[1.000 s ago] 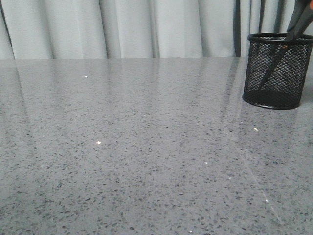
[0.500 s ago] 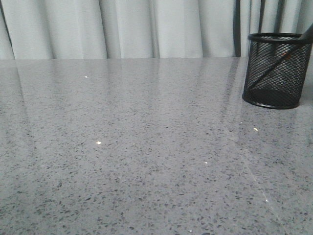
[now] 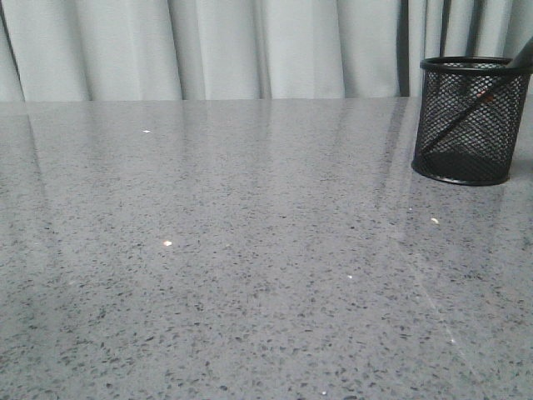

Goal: Put scissors into bucket

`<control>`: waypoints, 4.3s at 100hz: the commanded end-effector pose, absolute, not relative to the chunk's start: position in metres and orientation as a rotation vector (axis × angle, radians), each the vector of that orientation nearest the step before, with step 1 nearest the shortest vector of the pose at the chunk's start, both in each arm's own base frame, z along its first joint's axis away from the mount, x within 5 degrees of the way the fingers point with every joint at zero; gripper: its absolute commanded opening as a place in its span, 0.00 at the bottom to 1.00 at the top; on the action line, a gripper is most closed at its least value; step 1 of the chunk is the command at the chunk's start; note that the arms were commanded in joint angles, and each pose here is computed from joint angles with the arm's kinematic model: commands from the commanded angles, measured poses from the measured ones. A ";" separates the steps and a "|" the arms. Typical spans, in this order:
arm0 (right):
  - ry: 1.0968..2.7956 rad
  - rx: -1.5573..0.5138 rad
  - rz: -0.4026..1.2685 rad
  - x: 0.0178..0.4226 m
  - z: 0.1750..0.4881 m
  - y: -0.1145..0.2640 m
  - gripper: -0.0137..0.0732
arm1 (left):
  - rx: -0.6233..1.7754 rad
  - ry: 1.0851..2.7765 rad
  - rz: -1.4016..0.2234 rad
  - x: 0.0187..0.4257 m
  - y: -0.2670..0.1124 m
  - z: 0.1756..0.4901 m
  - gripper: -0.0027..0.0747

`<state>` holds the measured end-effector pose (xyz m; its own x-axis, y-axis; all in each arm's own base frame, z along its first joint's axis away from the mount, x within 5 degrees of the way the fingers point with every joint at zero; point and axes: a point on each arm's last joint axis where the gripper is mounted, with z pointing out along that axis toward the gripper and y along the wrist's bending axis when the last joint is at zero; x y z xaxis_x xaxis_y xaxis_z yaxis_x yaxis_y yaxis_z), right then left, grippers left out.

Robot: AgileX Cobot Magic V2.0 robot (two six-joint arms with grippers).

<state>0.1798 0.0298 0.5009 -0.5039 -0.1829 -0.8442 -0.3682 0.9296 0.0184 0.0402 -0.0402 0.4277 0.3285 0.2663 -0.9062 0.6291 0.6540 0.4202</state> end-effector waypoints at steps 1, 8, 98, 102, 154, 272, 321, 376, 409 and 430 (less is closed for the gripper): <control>1.909 -0.385 0.240 0.135 0.504 0.033 0.11 | 0.800 1.153 -0.318 0.036 -0.037 0.417 0.01; 1.812 -0.355 0.221 0.103 0.482 0.031 0.11 | 0.815 1.174 -0.315 0.037 -0.038 0.392 0.01; 1.432 -0.206 0.050 0.002 0.322 0.013 0.11 | 0.836 1.202 -0.315 0.051 -0.053 0.327 0.01; 1.432 -0.206 0.050 0.002 0.322 0.013 0.11 | 0.836 1.202 -0.315 0.051 -0.053 0.327 0.01; 1.432 -0.206 0.050 0.002 0.322 0.013 0.11 | 0.855 1.203 -0.292 0.052 -0.054 0.322 0.01; 1.436 -0.207 0.050 0.002 0.322 0.013 0.11 | 0.048 1.779 -0.060 0.054 -0.003 0.175 0.01; 1.444 -0.207 0.051 0.004 0.319 0.013 0.11 | 0.048 1.779 -0.060 0.054 -0.003 0.175 0.01; 1.464 -0.029 -0.195 0.054 0.213 -0.005 0.11 | 0.048 1.779 -0.060 0.054 -0.003 0.175 0.01; 1.781 -0.034 -0.156 0.053 0.181 -0.004 0.11 | 0.048 1.779 -0.060 0.054 -0.003 0.175 0.01; 1.765 -0.033 -0.157 0.053 0.182 -0.004 0.11 | 0.048 1.779 -0.060 0.054 -0.003 0.175 0.01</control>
